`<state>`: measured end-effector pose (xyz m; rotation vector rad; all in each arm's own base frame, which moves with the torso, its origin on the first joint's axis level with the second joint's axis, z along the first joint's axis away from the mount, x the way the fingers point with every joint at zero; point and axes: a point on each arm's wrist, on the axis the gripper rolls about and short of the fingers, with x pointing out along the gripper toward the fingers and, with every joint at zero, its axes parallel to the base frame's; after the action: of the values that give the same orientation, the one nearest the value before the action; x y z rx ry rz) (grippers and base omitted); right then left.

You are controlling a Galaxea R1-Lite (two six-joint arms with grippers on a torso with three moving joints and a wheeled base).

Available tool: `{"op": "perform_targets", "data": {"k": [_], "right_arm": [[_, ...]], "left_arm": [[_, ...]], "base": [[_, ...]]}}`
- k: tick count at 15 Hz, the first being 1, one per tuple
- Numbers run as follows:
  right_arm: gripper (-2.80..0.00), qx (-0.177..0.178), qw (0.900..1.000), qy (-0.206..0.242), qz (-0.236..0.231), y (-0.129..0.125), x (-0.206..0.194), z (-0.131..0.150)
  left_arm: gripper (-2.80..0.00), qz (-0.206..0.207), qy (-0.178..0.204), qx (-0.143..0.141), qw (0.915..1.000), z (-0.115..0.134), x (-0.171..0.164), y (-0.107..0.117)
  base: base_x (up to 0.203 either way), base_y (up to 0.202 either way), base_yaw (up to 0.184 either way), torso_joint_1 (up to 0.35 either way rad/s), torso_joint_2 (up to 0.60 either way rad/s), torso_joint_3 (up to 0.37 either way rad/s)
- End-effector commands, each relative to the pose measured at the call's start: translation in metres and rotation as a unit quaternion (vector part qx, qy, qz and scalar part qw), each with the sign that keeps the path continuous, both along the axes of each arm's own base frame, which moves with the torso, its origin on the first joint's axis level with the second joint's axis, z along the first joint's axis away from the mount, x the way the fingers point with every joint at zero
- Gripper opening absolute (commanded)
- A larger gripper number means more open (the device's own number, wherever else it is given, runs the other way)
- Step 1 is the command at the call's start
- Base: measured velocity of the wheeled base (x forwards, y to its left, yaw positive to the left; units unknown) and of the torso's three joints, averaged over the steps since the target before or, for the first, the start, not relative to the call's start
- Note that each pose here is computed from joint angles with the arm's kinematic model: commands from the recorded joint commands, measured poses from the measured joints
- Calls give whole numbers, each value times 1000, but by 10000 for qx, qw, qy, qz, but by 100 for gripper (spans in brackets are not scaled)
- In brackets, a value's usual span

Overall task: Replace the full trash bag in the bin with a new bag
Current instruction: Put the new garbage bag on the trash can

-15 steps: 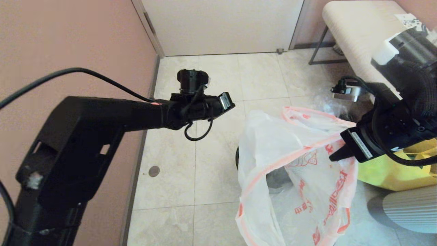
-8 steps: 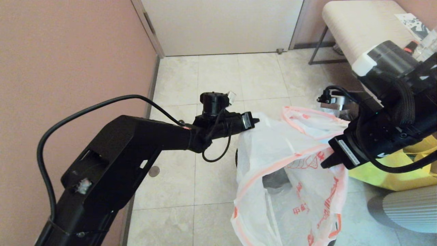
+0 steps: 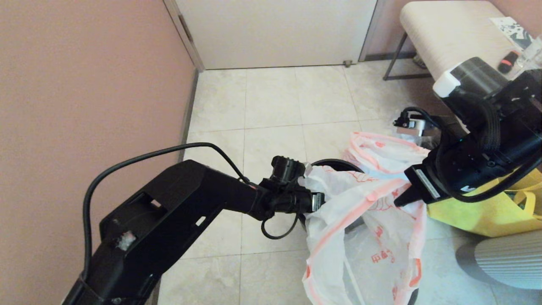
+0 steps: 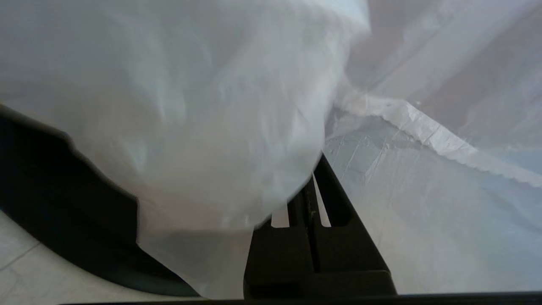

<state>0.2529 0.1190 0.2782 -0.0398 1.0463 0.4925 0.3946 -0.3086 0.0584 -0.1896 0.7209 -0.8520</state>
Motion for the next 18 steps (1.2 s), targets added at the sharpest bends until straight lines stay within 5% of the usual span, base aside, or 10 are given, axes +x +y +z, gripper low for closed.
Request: {"op": "perform_targets", "data": {"k": [1, 5, 8, 10, 15, 18], "right_arm": [[-280, 298, 9995, 32, -98, -9, 14, -4], [-280, 621, 9973, 99, -376, -10, 65, -33], [-280, 845, 9955, 80, -423, -3, 93, -45], [-280, 941, 9948, 29, -390, -2, 92, -42], [-280, 1244, 9889, -103, -803, -5, 95, -28], [-280, 1250, 9885, -109, -843, -7, 96, -28]], "left_arm": [[-280, -9, 56, 67, 10000, -18, 5, -7], [-280, 224, -255, 3, 9994, -18, 26, -19], [-280, 476, -362, -38, 9982, -10, 40, -3], [-280, 806, -468, -20, 9956, 16, 38, 10], [-280, 1167, -507, -52, 9919, 91, -7, 56], [-280, 1238, -312, 46, 9918, 111, -50, 86]], "base": [[0, 0, 0, 0, 0, 0], [0, 0, 0, 0, 0, 0], [0, 0, 0, 0, 0, 0], [0, 0, 0, 0, 0, 0], [0, 0, 0, 0, 0, 0], [0, 0, 0, 0, 0, 0]]}}
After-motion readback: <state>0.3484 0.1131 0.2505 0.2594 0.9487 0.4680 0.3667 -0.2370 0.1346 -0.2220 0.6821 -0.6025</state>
